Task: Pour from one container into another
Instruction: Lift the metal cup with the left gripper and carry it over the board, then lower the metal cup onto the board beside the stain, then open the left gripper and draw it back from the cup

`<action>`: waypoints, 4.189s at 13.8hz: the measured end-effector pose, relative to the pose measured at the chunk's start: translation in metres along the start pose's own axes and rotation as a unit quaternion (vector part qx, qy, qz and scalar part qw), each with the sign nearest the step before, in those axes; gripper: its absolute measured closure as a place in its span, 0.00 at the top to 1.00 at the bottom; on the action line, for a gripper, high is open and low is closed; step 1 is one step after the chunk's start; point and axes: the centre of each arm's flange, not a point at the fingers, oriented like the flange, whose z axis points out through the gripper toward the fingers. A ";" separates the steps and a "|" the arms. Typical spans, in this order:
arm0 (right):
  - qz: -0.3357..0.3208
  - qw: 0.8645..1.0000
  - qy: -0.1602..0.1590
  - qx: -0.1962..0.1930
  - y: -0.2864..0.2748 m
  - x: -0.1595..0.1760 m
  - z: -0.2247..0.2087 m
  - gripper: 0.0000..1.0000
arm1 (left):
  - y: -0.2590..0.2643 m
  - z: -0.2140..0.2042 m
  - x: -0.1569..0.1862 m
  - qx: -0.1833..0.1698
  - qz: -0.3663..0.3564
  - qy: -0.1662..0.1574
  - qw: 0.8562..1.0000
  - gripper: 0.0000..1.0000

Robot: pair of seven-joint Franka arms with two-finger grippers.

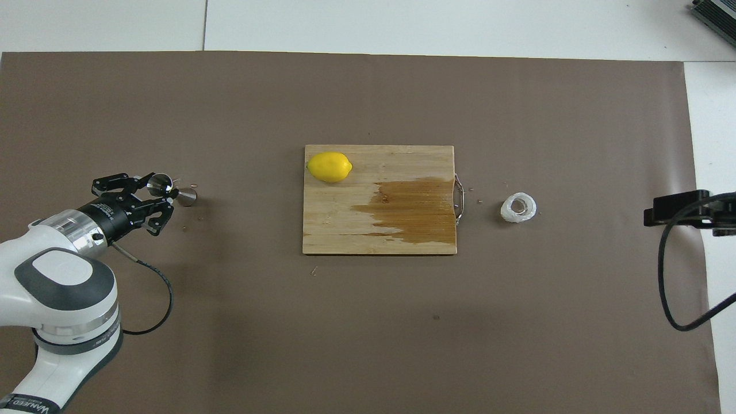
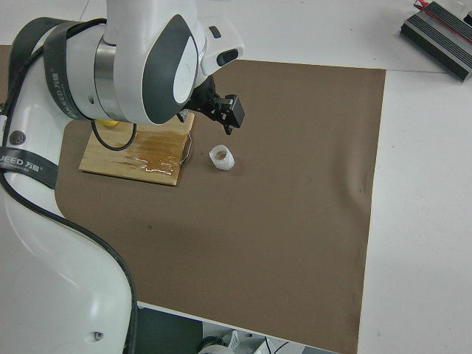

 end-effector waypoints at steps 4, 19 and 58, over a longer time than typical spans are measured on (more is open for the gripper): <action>0.000 1.000 0.000 0.000 0.000 0.000 0.000 1.00 | -0.003 0.002 -0.028 0.030 0.005 -0.030 0.999 0.52; 0.000 1.000 0.000 0.000 0.000 0.000 0.000 1.00 | -0.244 0.004 -0.206 0.123 0.049 -0.115 0.985 0.52; 0.000 1.000 0.000 0.000 0.000 0.000 0.000 1.00 | -0.374 0.061 -0.253 0.140 0.132 -0.133 0.972 1.00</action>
